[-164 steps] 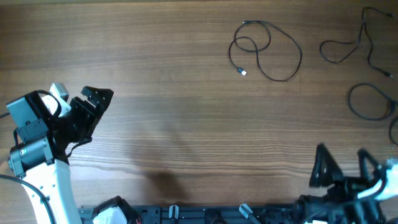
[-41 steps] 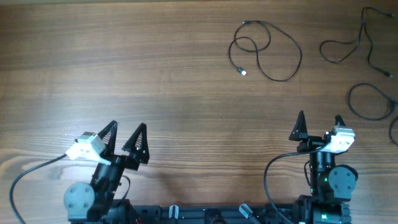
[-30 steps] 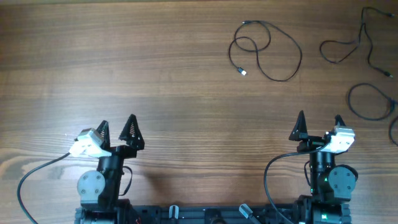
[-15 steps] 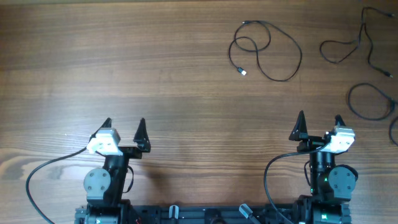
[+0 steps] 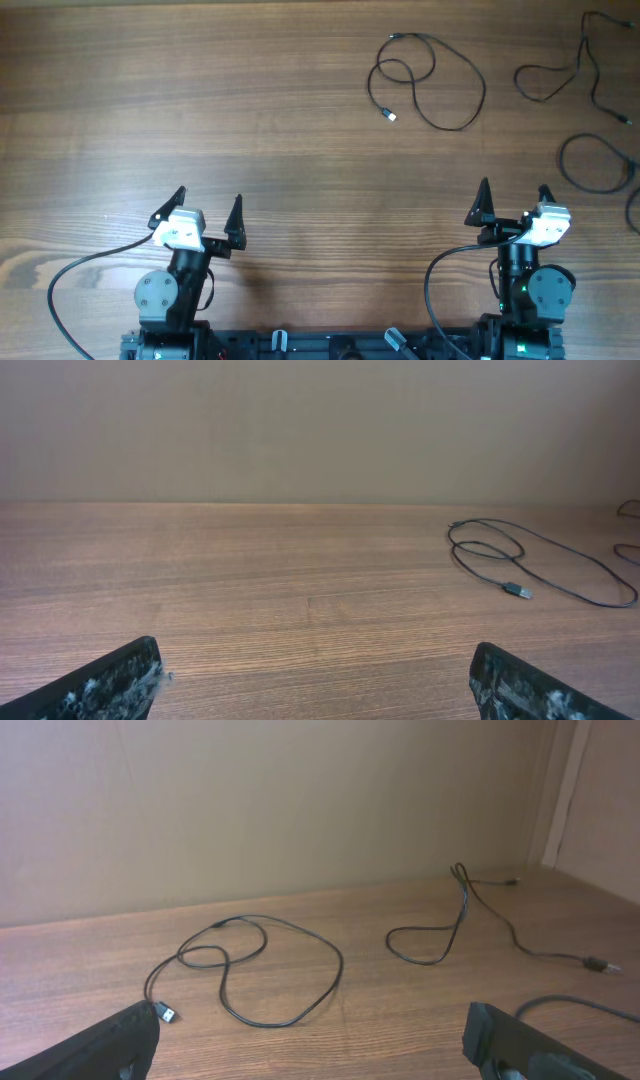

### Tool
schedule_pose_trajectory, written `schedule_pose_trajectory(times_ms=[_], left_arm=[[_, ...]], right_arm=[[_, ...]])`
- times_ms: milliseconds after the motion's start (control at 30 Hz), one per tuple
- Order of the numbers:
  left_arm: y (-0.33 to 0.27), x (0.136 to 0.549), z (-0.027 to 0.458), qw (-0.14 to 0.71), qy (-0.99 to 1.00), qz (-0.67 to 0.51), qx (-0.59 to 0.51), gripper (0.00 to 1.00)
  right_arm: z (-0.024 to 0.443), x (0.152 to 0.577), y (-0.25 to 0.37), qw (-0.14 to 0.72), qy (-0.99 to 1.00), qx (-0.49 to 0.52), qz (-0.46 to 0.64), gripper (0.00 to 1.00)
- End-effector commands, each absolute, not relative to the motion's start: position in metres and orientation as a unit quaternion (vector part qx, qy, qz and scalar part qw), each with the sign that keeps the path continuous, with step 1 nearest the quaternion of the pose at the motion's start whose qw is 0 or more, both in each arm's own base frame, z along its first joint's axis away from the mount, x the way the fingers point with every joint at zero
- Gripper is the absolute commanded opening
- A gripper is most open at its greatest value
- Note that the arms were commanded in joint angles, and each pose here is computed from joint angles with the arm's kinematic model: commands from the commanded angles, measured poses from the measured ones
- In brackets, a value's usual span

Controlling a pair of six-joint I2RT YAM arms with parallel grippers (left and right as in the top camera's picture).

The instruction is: Untangle cables

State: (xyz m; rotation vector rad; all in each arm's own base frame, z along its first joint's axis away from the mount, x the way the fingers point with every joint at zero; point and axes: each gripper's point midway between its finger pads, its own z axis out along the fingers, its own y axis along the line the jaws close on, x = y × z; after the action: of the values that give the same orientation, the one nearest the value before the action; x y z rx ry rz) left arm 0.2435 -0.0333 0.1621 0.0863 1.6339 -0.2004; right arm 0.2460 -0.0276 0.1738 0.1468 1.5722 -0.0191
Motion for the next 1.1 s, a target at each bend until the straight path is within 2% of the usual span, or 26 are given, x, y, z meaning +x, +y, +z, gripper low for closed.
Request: schedule_pose_trajectory(times_ms=[0,667,767,1067], left_arm=[[-0.038,0.243,0.161,0.68,0.725,-0.091,0.056,1.0],[-0.038,0.243,0.161,0.68,0.725,-0.091,0.056,1.0],[-0.038,0.243,0.161,0.68,0.725,-0.091,0.056,1.0],[-0.038,0.243,0.161,0.68,0.725,-0.091,0.056,1.0]], right_arm=[[0.176,0.245,-0.027,0.709,0.702,0.061,-0.011,1.0],[0.176,0.246,-0.026,0.709,0.702,0.06,-0.01,1.0],[0.176,0.246,-0.016,0.709,0.704,0.046,0.003,1.0],[0.176,0.247,-0.005,0.706,0.704,-0.056,-0.056,1.0]])
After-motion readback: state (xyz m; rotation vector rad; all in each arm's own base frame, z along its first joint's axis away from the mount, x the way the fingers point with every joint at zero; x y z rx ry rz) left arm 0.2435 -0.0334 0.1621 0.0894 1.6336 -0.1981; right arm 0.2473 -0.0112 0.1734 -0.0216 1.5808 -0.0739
